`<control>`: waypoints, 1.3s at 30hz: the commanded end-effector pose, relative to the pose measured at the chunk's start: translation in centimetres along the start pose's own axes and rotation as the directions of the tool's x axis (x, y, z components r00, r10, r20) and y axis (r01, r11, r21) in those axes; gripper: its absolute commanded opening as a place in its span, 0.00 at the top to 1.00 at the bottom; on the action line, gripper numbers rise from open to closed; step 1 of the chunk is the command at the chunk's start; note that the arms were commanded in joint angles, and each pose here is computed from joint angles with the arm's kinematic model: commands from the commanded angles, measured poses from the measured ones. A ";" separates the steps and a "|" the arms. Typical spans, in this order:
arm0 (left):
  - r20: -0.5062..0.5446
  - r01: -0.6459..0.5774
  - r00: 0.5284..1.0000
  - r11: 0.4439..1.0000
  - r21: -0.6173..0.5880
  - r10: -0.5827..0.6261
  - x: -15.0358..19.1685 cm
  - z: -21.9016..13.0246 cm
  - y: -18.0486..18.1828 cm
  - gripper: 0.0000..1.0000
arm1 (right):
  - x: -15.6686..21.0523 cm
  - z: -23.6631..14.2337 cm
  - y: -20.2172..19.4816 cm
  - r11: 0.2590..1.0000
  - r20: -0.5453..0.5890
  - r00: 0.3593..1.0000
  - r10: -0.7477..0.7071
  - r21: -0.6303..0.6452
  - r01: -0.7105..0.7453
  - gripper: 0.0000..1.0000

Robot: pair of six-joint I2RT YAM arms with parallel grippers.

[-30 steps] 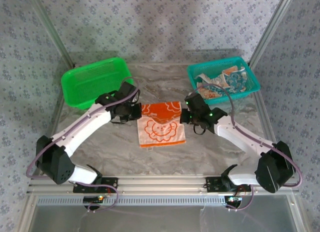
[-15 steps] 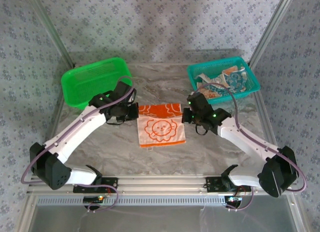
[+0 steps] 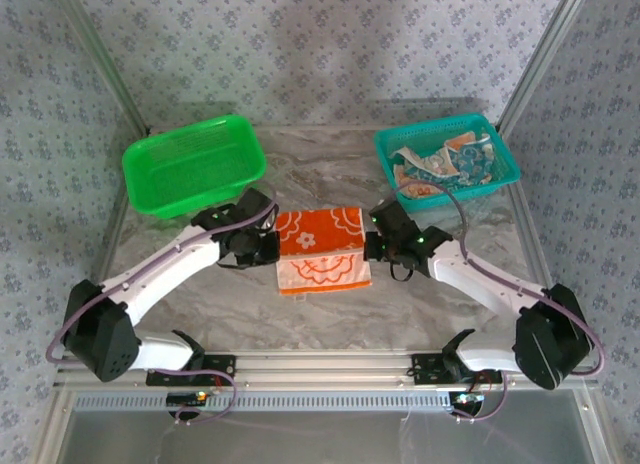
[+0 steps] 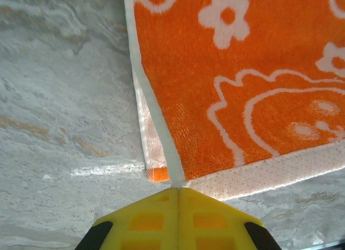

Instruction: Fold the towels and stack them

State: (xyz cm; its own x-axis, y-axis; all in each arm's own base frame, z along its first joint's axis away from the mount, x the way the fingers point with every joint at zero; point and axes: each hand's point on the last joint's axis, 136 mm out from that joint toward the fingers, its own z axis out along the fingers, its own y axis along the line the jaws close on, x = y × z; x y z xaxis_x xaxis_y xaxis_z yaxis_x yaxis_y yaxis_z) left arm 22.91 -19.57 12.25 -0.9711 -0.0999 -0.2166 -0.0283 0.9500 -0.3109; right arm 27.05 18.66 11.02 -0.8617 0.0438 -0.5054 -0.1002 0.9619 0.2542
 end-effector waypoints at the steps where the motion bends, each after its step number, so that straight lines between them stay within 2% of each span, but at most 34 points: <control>1: -0.036 0.022 0.999 1.000 0.015 -0.021 1.0 1.6 -0.2 1.00 | 1.7 1.1 -0.4 1.000 -0.035 0.999 0.009 0.015 -0.008 1.00; 10: -0.135 0.014 0.991 0.999 -0.040 -0.019 4.1 5.0 1.5 1.00 | 6.0 3.6 -1.6 0.999 -0.121 0.992 0.021 0.043 -0.016 1.00; 19: -0.174 -0.007 0.985 0.999 -0.043 -0.001 5.5 6.7 1.7 1.00 | 8.4 4.8 -1.9 0.998 -0.171 0.985 0.011 0.063 0.000 1.00; 21: -0.178 -0.014 0.984 0.999 -0.044 0.006 5.7 6.7 1.7 1.00 | 8.5 4.7 -1.9 0.998 -0.173 0.985 0.011 0.064 0.000 0.95; 22: -0.180 -0.015 0.984 0.999 -0.041 0.008 5.8 6.7 1.6 0.97 | 8.4 4.7 -1.9 0.998 -0.173 0.985 0.009 0.063 0.002 0.90; 24: -0.182 -0.020 0.983 0.999 -0.032 0.014 5.8 6.4 1.3 0.83 | 8.3 4.3 -2.0 0.997 -0.174 0.985 0.004 0.073 0.009 0.84; 26: -0.175 -0.024 0.984 0.999 -0.036 0.017 5.7 6.0 1.2 0.71 | 8.0 3.7 -1.9 0.997 -0.175 0.985 -0.003 0.071 0.015 0.72; 28: -0.157 -0.033 0.987 0.999 -0.035 0.027 5.2 5.5 1.0 0.59 | 7.5 3.0 -1.7 0.998 -0.167 0.986 -0.019 0.056 0.028 0.69; 35: -0.131 -0.050 0.991 0.996 -0.068 0.041 3.2 4.4 1.1 0.59 | 4.7 1.8 -0.7 0.999 -0.125 0.991 -0.042 0.018 0.044 0.64; 39: -0.091 -0.028 0.996 0.998 -0.058 0.023 0.4 4.4 0.8 0.67 | 2.5 2.3 0.0 0.999 -0.106 0.993 -0.046 -0.004 0.046 0.66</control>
State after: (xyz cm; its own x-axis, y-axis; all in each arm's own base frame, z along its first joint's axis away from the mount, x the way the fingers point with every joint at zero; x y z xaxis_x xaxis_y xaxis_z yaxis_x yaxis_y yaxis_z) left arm 21.89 -20.51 7.25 -0.9921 -0.0503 -0.1150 -0.0178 0.9634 -0.2675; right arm 25.01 18.90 7.18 -0.9065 0.0030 -0.4221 -0.1075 0.9654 0.2377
